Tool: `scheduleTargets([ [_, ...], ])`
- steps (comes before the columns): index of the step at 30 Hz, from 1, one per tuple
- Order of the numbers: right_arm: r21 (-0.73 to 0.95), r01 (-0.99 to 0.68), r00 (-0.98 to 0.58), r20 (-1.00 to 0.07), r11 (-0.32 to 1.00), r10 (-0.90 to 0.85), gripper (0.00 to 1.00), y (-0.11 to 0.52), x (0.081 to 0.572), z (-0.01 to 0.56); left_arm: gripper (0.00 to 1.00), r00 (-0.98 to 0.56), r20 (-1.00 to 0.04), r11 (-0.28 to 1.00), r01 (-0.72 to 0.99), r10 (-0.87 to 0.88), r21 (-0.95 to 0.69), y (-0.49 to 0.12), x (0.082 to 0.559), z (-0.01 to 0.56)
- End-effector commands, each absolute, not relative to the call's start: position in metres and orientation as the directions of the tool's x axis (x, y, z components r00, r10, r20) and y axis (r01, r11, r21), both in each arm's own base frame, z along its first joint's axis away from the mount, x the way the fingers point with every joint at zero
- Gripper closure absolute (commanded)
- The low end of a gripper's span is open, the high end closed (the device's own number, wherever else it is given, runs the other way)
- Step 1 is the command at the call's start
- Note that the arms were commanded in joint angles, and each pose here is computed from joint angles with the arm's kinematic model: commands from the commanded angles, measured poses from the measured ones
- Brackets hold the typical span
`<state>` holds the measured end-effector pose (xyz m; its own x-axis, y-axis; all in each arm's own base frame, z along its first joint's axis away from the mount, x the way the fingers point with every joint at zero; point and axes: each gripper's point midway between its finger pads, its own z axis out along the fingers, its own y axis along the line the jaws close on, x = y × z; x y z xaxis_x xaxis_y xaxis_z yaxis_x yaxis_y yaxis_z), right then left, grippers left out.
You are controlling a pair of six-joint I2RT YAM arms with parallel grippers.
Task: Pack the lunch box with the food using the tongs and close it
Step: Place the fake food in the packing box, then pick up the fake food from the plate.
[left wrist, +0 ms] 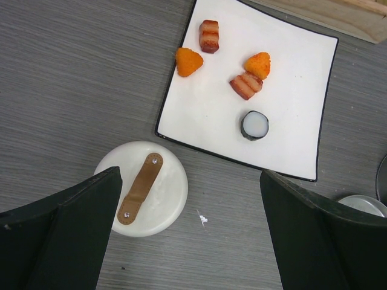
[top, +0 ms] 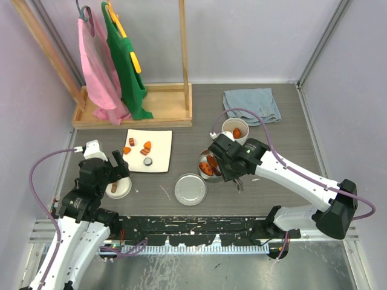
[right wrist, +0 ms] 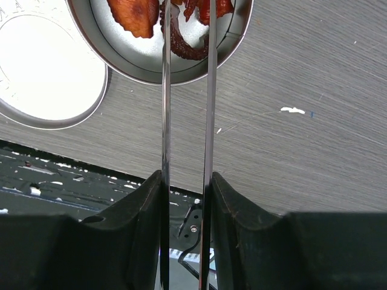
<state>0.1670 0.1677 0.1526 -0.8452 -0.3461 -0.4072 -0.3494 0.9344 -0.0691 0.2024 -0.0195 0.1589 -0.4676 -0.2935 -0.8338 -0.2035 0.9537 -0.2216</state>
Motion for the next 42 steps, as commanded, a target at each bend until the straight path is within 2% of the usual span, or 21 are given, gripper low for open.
scheduleTargets([
  [1,-0.089,-0.333,-0.837,-0.43,0.939,-0.338,0.61,0.167,0.174,0.154,0.02,-0.432,-0.847,0.949,-0.2,-0.309,-0.244,-0.02,0.208,0.171],
  [8,-0.101,-0.334,-0.835,-0.429,0.937,-0.345,0.58,0.167,0.176,0.152,0.02,-0.428,-0.849,0.949,-0.203,-0.309,-0.244,-0.019,0.207,0.17],
  [10,-0.107,-0.326,-0.826,-0.451,0.94,-0.337,0.54,0.167,0.181,0.158,0.02,-0.428,-0.849,0.948,-0.204,-0.31,-0.244,-0.019,0.207,0.171],
  [14,-0.083,-0.322,-0.796,-0.516,0.943,-0.317,0.53,0.174,0.19,0.178,0.02,-0.433,-0.847,0.949,-0.201,-0.308,-0.242,-0.02,0.208,0.17],
  [23,0.106,-0.393,-0.741,-0.625,0.913,-0.246,0.52,0.226,0.206,0.218,0.02,-0.432,-0.847,0.949,-0.201,-0.308,-0.243,-0.02,0.208,0.17],
  [31,0.328,-0.516,-0.757,-0.607,0.792,-0.242,0.54,0.306,0.205,0.225,0.02,-0.43,-0.847,0.948,-0.21,-0.311,-0.241,-0.018,0.207,0.17],
  [42,0.155,-0.626,-0.699,-0.545,0.764,-0.462,0.52,0.372,0.204,0.189,0.02,-0.425,-0.85,0.946,-0.216,-0.312,-0.24,-0.017,0.207,0.17],
])
